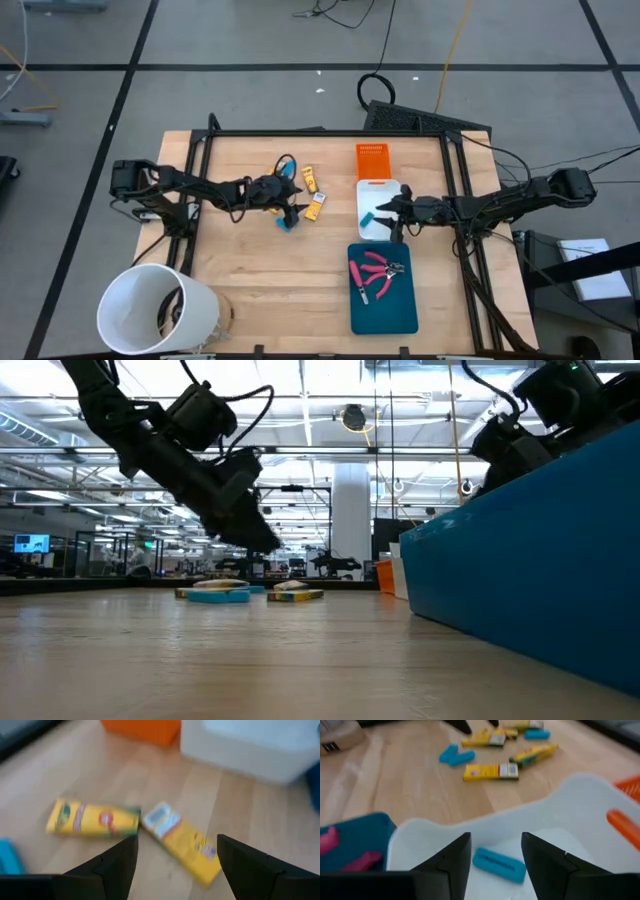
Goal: Pick & Place School Supplies
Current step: Put the blue eraser into the white bin
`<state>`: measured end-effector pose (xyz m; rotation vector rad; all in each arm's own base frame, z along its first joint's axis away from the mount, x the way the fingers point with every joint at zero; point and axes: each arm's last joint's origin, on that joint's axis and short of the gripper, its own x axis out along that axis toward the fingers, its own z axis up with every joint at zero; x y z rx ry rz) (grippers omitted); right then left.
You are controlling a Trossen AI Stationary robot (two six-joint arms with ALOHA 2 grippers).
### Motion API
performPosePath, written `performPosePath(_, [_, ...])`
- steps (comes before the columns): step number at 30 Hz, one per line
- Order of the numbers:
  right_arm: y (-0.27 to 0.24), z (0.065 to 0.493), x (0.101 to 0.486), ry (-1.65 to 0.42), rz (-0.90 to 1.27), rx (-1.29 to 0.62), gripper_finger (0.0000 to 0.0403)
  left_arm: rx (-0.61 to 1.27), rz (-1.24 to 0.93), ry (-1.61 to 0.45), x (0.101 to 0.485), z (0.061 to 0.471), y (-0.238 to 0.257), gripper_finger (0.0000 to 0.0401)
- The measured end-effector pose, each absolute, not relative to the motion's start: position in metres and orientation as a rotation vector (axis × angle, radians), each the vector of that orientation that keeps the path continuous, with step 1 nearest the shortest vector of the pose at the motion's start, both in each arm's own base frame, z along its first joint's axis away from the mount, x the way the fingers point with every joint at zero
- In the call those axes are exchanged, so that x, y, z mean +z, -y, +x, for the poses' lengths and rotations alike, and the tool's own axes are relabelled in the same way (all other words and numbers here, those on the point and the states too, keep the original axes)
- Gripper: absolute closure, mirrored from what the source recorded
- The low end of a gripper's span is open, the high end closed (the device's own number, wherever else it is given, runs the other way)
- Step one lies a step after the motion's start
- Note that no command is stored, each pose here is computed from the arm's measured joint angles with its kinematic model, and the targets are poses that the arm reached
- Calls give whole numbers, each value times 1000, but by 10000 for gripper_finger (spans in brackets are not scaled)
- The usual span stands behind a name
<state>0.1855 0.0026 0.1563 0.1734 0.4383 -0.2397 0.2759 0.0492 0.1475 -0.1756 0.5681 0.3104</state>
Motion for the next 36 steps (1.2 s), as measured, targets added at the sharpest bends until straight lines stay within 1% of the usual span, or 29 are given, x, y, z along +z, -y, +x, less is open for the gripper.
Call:
performPosePath(6, [-3,189,167,-334,122,-211,227,289,-175,-747,149,259,-40,125])
performPosePath(11, [-3,188,173,-296,100,-201,230,157,-217,-893,145,248,-27,125])
performPosePath(16, [-3,187,174,-292,100,-200,230,73,-51,-1022,133,243,-18,125])
performPosePath(22, [-3,188,174,-284,101,-199,230,-9,82,-1029,123,248,-15,125])
performPosePath(27, [-3,188,175,-278,101,-198,230,-6,65,-1028,117,253,-16,125])
performPosePath(32, [-3,188,175,-279,101,-198,230,-38,14,-1033,114,253,-17,125])
performPosePath(36, [-3,188,175,-279,101,-197,233,-26,-25,-1058,114,251,-16,125])
